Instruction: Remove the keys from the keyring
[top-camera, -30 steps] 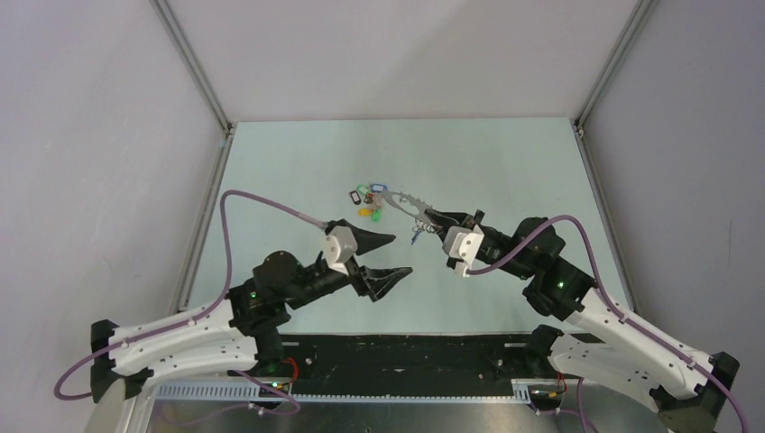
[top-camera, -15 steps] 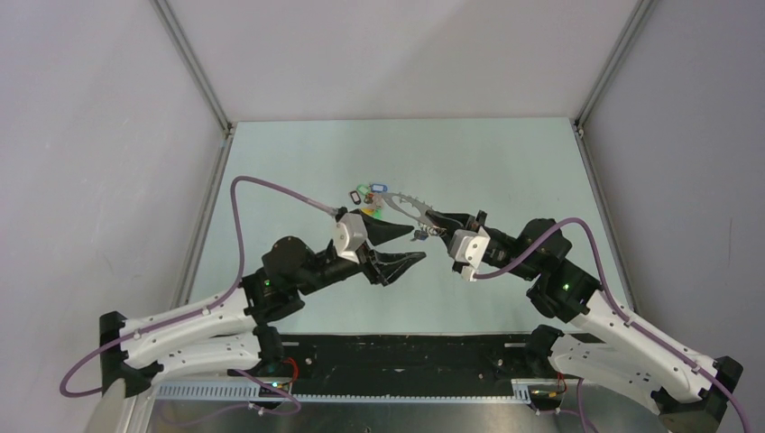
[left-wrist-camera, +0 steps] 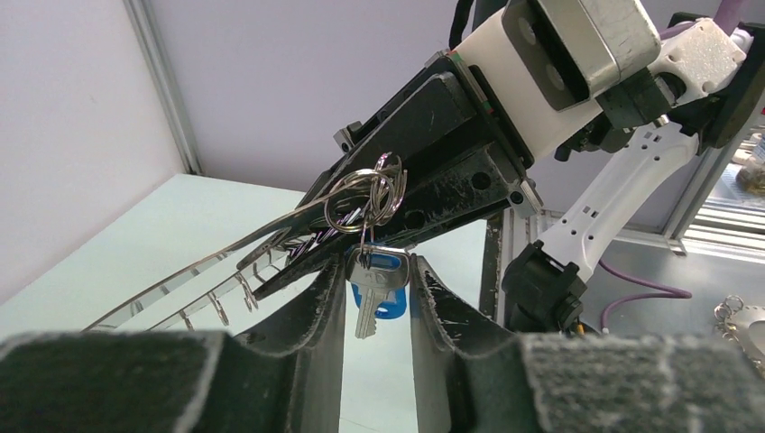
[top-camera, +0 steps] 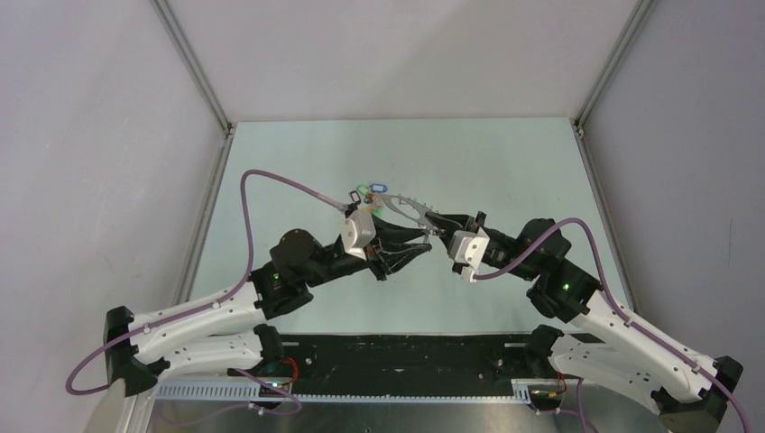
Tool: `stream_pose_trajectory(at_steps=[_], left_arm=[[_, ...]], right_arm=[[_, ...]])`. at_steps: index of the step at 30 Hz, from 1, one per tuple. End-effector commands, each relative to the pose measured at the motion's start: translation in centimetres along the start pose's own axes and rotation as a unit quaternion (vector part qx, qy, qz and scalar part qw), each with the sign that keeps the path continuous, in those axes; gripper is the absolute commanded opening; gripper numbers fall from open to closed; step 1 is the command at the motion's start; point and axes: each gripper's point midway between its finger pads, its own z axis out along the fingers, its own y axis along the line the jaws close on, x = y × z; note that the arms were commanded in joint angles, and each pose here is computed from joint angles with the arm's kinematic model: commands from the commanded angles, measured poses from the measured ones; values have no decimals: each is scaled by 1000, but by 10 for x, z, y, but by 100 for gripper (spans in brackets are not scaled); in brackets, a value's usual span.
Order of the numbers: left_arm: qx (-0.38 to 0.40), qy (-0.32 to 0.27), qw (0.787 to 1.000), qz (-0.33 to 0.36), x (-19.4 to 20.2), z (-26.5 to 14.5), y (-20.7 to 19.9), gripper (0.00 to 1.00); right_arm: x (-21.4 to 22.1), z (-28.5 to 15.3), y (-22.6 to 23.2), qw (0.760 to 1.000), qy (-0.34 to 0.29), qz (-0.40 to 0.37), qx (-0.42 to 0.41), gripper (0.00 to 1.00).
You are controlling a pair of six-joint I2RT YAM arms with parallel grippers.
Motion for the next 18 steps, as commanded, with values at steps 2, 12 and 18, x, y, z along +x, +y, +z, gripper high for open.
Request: stream_pose_trajectory(at_steps=[2, 12, 18], left_arm=[[6, -26, 1000, 7, -15, 3, 1, 39], [-11, -25, 1000, 2, -4, -5, 11, 36], [10, -31, 999, 3, -9, -5, 6, 12]], right_arm=[[-38, -5, -31, 998, -48, -15, 39, 0], [-39, -4, -31, 998, -51, -17, 39, 0], [-37, -3, -30, 998, -50, -15, 36, 0]])
